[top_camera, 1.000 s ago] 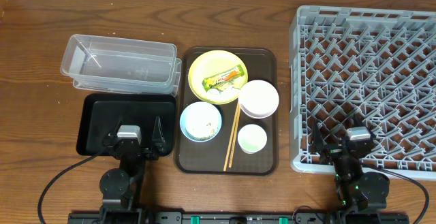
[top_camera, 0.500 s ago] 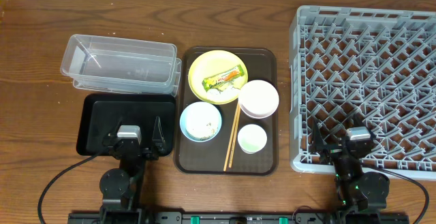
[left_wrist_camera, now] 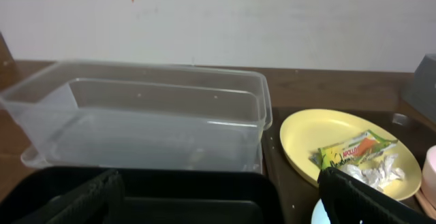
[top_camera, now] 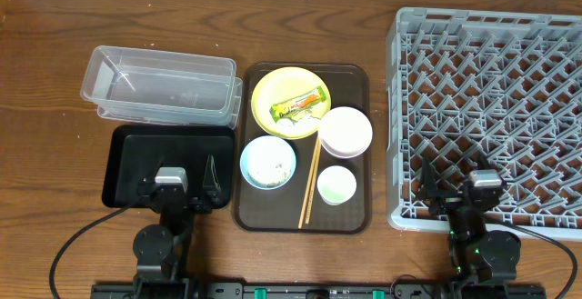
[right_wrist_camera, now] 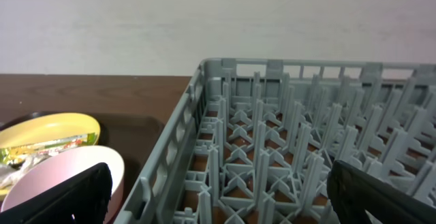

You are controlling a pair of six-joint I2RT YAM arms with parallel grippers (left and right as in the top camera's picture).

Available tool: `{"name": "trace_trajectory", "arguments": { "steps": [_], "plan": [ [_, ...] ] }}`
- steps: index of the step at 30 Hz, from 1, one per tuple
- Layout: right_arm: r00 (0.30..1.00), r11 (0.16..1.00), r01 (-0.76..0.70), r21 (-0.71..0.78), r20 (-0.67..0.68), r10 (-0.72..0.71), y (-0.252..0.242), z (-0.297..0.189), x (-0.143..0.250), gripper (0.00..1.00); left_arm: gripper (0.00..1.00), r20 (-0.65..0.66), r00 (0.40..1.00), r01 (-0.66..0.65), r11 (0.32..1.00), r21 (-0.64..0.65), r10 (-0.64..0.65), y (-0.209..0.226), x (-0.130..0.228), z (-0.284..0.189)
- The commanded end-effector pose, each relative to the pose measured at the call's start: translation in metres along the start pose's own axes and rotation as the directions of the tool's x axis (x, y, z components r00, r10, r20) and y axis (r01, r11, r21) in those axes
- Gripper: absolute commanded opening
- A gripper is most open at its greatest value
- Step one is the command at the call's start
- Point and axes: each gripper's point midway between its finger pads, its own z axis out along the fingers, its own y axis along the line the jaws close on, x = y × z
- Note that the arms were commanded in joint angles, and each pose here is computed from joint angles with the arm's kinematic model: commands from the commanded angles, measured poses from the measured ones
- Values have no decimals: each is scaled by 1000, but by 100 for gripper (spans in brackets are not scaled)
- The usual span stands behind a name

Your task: Sort waste into correct bins and load items into the dishwasher rack

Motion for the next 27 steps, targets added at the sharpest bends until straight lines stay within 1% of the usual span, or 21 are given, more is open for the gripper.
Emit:
{"name": "trace_trajectory", "arguments": {
  "steps": [1, 5, 9, 12, 15, 17, 20, 23, 27],
  "plan": [
    [999, 999, -46, 26, 12, 46, -3, -3, -12, 99, 94, -87, 995, 50, 999, 2, -50, -1, 16, 0],
    [998, 997, -49, 57, -45, 51, -7, -6, -21, 99, 94, -134, 987, 91, 996, -7, -91, -1, 11, -2],
    [989, 995, -43, 86, -140, 55, -11, -5, -26, 99, 94, -178, 980, 90, 996, -14, -91, -3, -8, -2],
    [973, 994, -36, 102, -222, 58, -12, 3, -31, 99, 94, -261, 961, 91, 996, -21, -94, -5, -20, -2],
    [948, 993, -27, 115, -312, 62, -13, 11, -29, 99, 94, -372, 923, 89, 995, -39, -97, -5, -22, 0],
    [917, 993, -23, 114, -393, 67, -12, 17, -26, 99, 94, -454, 885, 87, 995, -51, -101, -6, -22, 2],
    [859, 993, -16, 115, -507, 73, -11, 23, -22, 99, 94, -577, 810, 85, 994, -66, -107, -7, -18, 4],
    [792, 994, -14, 111, -606, 78, -9, 29, -21, 99, 94, -695, 710, 106, 993, -55, -115, -14, -14, 5],
    [738, 994, -11, 112, -670, 83, -8, 37, -24, 99, 94, -806, 579, 117, 991, -69, -124, -19, -11, 3]
  ]
}}
